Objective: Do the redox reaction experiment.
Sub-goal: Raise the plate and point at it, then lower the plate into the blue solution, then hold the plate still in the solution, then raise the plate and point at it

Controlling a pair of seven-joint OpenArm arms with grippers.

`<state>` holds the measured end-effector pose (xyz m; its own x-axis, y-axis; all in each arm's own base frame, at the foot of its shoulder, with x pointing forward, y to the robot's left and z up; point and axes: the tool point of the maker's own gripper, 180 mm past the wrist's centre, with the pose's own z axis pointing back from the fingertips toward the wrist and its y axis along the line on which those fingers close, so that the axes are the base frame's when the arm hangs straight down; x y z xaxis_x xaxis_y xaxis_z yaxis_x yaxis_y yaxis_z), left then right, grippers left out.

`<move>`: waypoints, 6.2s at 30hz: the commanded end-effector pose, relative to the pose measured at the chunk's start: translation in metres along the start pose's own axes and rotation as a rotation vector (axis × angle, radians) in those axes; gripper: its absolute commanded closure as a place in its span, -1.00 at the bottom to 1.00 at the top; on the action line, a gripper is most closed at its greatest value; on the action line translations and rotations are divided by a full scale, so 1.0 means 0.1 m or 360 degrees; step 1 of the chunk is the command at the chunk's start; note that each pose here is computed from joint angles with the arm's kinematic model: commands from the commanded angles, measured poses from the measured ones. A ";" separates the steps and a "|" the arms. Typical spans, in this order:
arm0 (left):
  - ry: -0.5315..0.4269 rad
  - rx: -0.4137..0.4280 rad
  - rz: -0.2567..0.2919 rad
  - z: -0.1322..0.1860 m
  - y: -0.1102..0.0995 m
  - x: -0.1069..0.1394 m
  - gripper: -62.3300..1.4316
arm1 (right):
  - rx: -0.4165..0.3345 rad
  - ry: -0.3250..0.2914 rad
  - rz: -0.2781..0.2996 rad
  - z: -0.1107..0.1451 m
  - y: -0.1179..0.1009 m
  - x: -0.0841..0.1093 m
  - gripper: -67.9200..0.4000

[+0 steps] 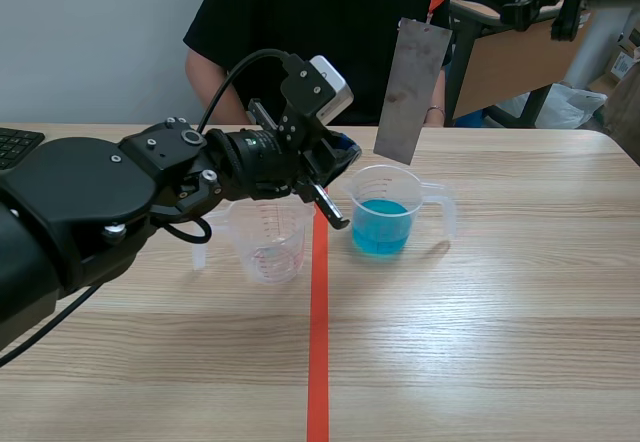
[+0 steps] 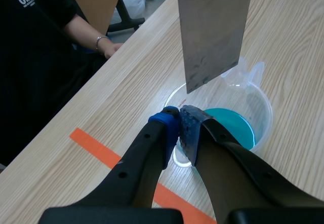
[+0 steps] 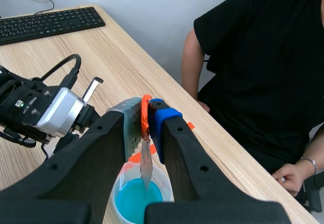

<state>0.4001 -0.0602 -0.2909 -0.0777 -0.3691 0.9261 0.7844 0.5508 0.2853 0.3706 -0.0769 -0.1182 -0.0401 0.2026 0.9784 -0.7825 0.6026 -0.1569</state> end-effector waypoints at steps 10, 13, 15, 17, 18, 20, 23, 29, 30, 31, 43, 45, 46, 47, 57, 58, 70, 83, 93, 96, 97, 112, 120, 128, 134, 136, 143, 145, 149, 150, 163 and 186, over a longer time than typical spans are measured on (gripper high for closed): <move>0.0028 0.0085 0.0004 0.76 0.29 -0.19 0.83 | 0.0007 -0.0060 0.0028 0.02 -0.01 0.13 0.94; 0.0051 0.0103 0.0051 1.08 0.32 -0.26 0.83 | 0.0007 -0.0059 0.0029 0.03 -0.01 0.13 0.94; 0.0089 0.0116 0.0067 1.30 0.34 -0.31 0.83 | 0.0004 -0.0053 0.0032 0.02 -0.01 0.12 0.94; 0.0143 0.0143 0.0086 1.53 0.36 -0.40 0.83 | 0.0003 -0.0048 0.0032 0.02 -0.01 0.11 0.94; 0.0175 0.0163 0.0100 1.65 0.36 -0.46 0.83 | 0.0003 -0.0044 0.0031 0.02 -0.01 0.10 0.94; 0.0246 0.0210 0.0125 1.87 0.38 -0.57 0.83 | 0.0002 -0.0042 0.0030 0.02 -0.01 0.10 0.94; 0.0362 0.0282 0.0166 2.19 0.38 -0.76 0.83 | 0.0001 -0.0047 0.0028 0.02 -0.01 0.10 0.94; 0.0604 0.0460 0.0257 2.82 0.31 -1.16 0.83 | -0.0020 -0.0054 0.0009 0.02 -0.06 0.05 0.94; 0.0632 0.0492 0.0270 2.92 0.28 -1.22 0.83 | -0.0026 -0.0059 0.0002 0.02 -0.07 0.04 0.94; 0.0657 0.0511 0.0285 3.02 0.24 -1.26 0.83 | -0.0031 -0.0062 -0.0009 0.02 -0.09 0.03 0.94; 0.0969 0.0671 0.0586 3.96 -0.42 -1.68 0.83 | -0.0039 -0.0083 -0.0065 -0.03 -0.12 -0.11 0.94; 0.1008 0.0691 0.0635 4.05 -0.53 -1.72 0.83 | -0.0028 -0.0077 -0.0066 -0.05 -0.10 -0.15 0.94; 0.1024 0.0697 0.0659 4.09 -0.59 -1.74 0.83 | -0.0024 -0.0080 -0.0065 -0.06 -0.09 -0.16 0.94; 0.1041 0.0705 0.0684 4.13 -0.64 -1.75 0.83 | -0.0020 -0.0082 -0.0067 -0.07 -0.08 -0.17 0.94; 0.1123 0.0802 0.0908 4.30 -1.09 -1.84 0.83 | -0.0018 -0.0001 -0.0090 -0.24 -0.02 -0.48 0.94; 0.1129 0.0811 0.0923 4.30 -1.11 -1.84 0.83 | -0.0020 0.0010 -0.0089 -0.26 -0.01 -0.53 0.94; 0.1124 0.0905 0.1044 4.31 -1.29 -1.86 0.83 | -0.0009 0.0143 -0.0061 -0.46 0.12 -1.04 0.94; 0.1123 0.0907 0.1045 4.31 -1.29 -1.86 0.83 | 0.0004 0.0192 -0.0030 -0.52 0.18 -1.19 0.94; 0.1123 0.0907 0.1045 4.31 -1.29 -1.86 0.83 | 0.0004 0.0193 -0.0030 -0.52 0.18 -1.19 0.94; 0.1123 0.0907 0.1045 4.31 -1.29 -1.86 0.83 | 0.0005 0.0194 -0.0030 -0.52 0.18 -1.19 0.94; 0.1123 0.0907 0.1045 4.31 -1.29 -1.86 0.83 | 0.0005 0.0194 -0.0030 -0.52 0.18 -1.19 0.94; 0.1123 0.0907 0.1045 4.31 -1.29 -1.86 0.83 | 0.0004 0.0194 -0.0029 -0.52 0.18 -1.19 0.94; 0.1122 0.0907 0.1045 4.31 -1.29 -1.86 0.83 | 0.0003 0.0192 -0.0016 -0.51 0.17 -1.17 0.94; 0.1122 0.0907 0.1045 4.31 -1.29 -1.86 0.83 | 0.0003 0.0146 0.0073 -0.44 0.12 -0.96 0.94; 0.1122 0.0907 0.1045 4.31 -1.29 -1.86 0.83 | 0.0018 0.0095 0.0085 -0.37 0.11 -0.75 0.94; 0.1122 0.0907 0.1045 4.31 -1.29 -1.86 0.83 | 0.0024 0.0079 0.0096 -0.34 0.11 -0.66 0.94; 0.1122 0.0907 0.1045 4.31 -1.29 -1.86 0.83 | 0.0045 0.0017 0.0125 -0.24 0.12 -0.36 0.94; 0.1123 0.0907 0.1045 4.31 -1.29 -1.86 0.83 | 0.0059 0.0015 0.0139 -0.22 0.14 -0.30 0.94; 0.1122 0.0907 0.1045 4.31 -1.29 -1.86 0.83 | 0.0088 0.0011 0.0155 -0.19 0.19 -0.18 0.94; 0.1122 0.0907 0.1045 4.31 -1.29 -1.86 0.83 | 0.0093 0.0004 0.0156 -0.17 0.20 -0.15 0.94; 0.1122 0.0907 0.1045 4.31 -1.29 -1.86 0.83 | 0.0065 -0.0055 0.0169 -0.02 0.15 0.17 0.94; 0.1113 0.0869 0.1012 4.29 -1.24 -1.84 0.83 | 0.0082 -0.0068 0.0171 -0.01 0.19 0.22 0.94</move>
<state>0.0452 0.2616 -0.3964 0.7679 -0.1338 0.6264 0.1461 0.9887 0.0320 0.3555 -0.0588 -0.1173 -0.1043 0.2467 0.9635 -0.8102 0.5407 -0.2262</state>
